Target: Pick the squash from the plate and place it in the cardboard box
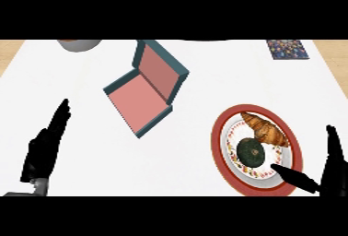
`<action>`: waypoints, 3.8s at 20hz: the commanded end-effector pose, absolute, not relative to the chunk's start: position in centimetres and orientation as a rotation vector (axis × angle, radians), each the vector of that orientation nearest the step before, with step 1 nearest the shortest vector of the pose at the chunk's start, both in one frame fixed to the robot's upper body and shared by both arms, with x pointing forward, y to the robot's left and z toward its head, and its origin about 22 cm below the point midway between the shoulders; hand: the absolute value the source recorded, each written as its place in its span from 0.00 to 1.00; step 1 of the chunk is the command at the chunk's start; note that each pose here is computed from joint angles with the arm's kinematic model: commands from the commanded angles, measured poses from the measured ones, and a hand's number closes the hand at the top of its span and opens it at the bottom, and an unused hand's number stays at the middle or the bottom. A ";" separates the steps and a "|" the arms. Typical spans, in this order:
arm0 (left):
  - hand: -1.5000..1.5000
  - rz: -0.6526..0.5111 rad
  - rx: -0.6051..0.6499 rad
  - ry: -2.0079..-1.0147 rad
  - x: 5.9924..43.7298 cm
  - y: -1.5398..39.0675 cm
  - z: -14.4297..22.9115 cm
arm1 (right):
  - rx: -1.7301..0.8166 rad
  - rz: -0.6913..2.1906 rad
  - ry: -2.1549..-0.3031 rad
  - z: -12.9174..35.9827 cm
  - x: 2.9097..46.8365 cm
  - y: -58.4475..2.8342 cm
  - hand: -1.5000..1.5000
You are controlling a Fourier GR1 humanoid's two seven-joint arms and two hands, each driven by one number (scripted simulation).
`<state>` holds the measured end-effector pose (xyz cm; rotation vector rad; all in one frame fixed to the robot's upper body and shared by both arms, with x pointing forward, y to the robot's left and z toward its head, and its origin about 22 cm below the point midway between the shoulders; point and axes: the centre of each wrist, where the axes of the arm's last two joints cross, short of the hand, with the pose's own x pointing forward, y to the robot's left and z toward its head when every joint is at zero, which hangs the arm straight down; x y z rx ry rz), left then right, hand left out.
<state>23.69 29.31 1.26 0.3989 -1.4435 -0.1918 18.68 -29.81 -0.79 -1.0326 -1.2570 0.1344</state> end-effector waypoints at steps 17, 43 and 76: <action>0.50 -0.208 0.377 -1.453 24.3 27.6 0.1 | -0.923 0.423 -0.694 8.8 22.3 -19.0 0.00; 0.50 -0.207 0.388 -1.445 23.6 27.6 0.6 | -0.911 0.424 -0.647 3.4 22.8 -17.6 0.00; 0.50 -0.233 0.352 -1.463 25.1 28.8 1.4 | -1.111 0.869 -0.934 3.7 26.9 -18.6 1.00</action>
